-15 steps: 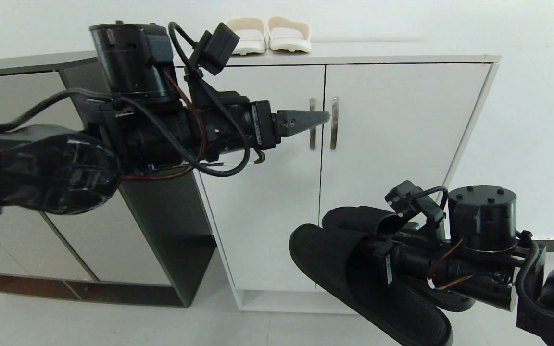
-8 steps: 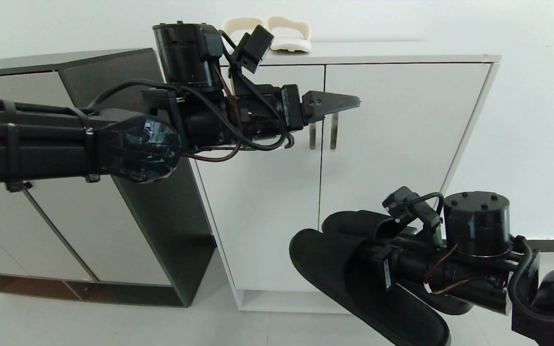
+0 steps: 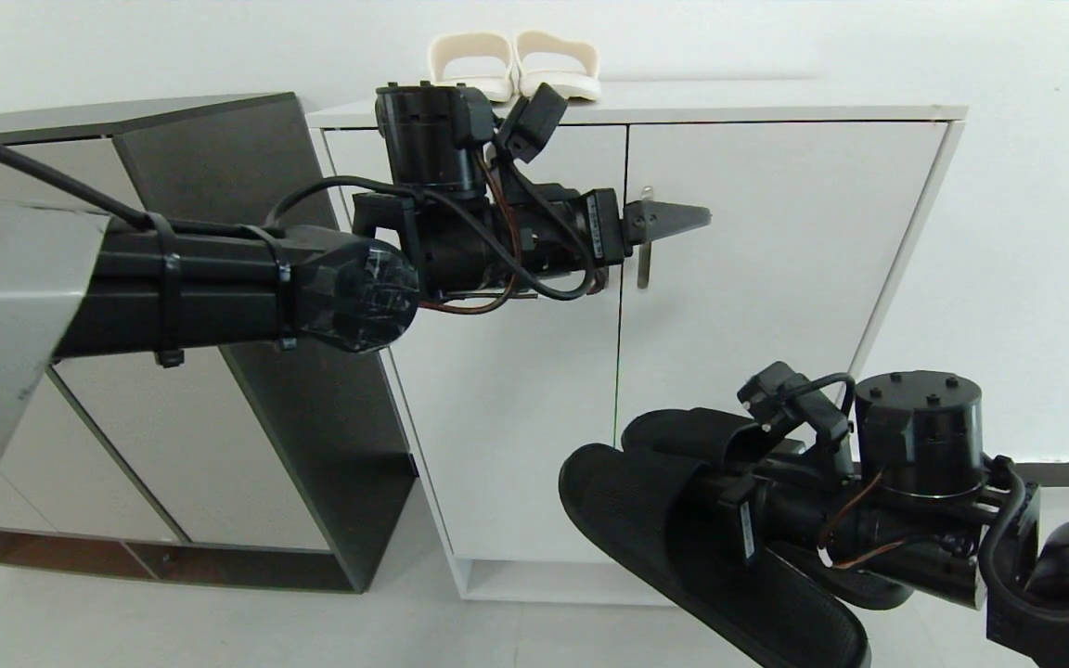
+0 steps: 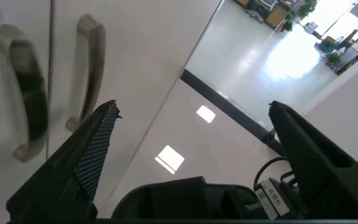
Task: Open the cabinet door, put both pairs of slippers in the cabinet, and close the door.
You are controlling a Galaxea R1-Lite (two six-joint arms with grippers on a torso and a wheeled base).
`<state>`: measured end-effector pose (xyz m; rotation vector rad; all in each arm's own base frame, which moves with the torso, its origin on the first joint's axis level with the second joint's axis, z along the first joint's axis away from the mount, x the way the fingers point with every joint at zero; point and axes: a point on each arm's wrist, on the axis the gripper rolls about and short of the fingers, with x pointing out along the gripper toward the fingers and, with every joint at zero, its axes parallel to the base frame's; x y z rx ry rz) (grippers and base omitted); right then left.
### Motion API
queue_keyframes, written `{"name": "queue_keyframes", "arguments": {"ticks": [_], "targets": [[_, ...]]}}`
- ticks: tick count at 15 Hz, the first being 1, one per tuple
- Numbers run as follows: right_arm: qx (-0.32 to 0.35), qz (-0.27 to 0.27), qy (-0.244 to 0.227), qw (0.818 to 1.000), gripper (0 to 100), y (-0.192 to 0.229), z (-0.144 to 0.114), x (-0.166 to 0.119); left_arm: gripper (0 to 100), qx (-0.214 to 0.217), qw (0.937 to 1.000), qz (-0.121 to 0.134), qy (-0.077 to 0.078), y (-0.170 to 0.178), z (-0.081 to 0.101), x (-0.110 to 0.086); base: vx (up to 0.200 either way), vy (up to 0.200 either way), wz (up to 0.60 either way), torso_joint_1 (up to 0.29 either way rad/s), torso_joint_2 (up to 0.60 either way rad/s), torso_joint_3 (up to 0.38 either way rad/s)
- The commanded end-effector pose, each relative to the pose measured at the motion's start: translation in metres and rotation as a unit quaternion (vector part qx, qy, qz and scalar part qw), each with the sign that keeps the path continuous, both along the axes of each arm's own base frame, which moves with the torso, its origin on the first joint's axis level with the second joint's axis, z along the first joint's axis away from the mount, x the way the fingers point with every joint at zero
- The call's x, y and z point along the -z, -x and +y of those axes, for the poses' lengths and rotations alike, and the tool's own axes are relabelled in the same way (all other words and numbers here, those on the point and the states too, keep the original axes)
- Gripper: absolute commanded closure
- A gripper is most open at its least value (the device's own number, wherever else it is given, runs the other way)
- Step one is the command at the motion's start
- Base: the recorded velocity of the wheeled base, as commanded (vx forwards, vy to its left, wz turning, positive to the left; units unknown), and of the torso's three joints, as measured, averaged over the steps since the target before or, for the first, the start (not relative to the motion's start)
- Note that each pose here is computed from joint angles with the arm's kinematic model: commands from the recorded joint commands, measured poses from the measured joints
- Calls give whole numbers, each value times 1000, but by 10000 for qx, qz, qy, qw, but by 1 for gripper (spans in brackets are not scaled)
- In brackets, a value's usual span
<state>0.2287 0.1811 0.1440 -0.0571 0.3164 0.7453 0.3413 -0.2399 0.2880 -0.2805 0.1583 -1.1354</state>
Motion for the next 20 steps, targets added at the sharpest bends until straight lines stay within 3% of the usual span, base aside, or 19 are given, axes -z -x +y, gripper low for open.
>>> {"name": "queue_keyframes", "arguments": {"ticks": [1,10,17,18,20], "targets": [[3,27,21,10000,100,-1,1,3,0,-49,10000,11,-20,-5,2,3,0,0,0,0,0,0],[-4,41,29,10000,100,-3,3,7,0,-326,9994,-95,41,-31,-8,10,0,0,0,0,0,0],[49,65,47,10000,100,-5,0,8,0,-489,9987,-134,-83,-39,-15,10,0,0,0,0,0,0],[49,71,52,9999,100,-4,0,9,100,-489,9987,-134,-83,-39,-15,10,0,0,0,0,0,0],[42,103,73,9999,100,-3,-2,10,100,-466,9988,-134,-83,-36,-16,9,0,0,0,0,0,0]]}}
